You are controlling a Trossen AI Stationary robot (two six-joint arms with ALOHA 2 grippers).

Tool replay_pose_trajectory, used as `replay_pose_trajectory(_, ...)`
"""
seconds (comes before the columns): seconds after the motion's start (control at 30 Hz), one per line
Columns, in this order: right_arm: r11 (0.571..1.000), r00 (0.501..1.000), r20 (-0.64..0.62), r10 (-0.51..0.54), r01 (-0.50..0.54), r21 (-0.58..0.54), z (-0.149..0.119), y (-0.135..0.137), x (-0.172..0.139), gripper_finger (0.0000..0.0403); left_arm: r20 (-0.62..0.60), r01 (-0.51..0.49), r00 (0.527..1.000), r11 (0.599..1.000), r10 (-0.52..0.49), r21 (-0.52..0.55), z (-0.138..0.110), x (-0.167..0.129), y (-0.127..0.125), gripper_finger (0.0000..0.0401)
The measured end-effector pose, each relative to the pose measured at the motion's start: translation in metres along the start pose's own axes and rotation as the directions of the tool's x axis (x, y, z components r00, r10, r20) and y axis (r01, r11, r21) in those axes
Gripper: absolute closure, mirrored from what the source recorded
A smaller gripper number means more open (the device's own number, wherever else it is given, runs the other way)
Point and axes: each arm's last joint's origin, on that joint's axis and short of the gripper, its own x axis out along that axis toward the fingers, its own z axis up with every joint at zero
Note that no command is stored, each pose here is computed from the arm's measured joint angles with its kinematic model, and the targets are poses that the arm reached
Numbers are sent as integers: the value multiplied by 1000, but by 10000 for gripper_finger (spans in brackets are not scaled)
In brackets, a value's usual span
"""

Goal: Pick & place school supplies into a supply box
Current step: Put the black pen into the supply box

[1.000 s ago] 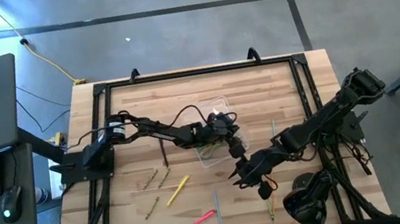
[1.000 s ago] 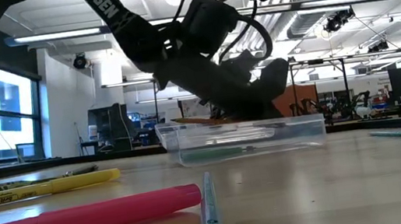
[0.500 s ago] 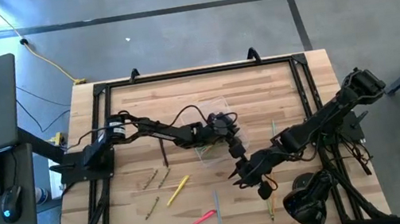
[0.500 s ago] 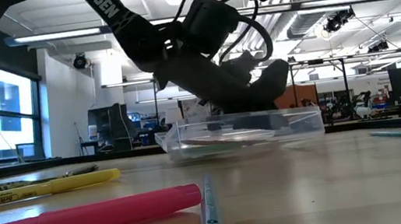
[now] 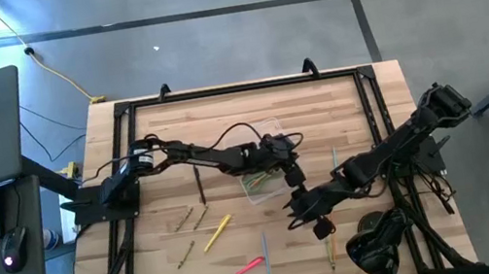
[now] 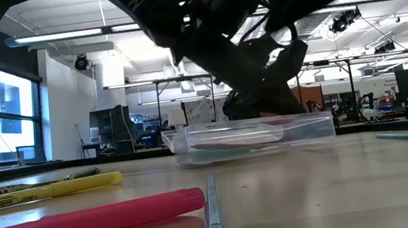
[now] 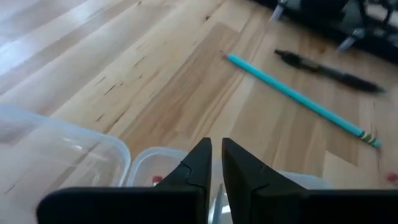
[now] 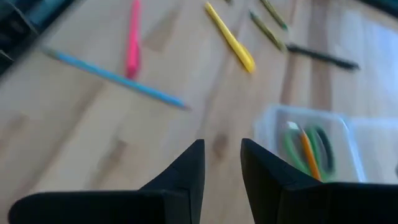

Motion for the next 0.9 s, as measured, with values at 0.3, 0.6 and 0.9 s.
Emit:
replay_pose_trajectory(0.3, 972, 980, -75, -183, 191, 134, -7, -5, -1, 320, -22, -168, 985, 985, 169, 43, 36, -17, -6, 390)
replay_pose_trajectory(0.6, 918, 931, -261, -255, 318, 236, -27, -7, -10, 320, -93, -481, 851, 838, 517, 258, 87, -79, -2, 330)
replay_pose_trajectory(0.9, 724, 808, -503, -307, 541, 428, -53, -30, -61, 321, -103, -597, 744, 727, 660, 341, 139, -165, 4, 349)
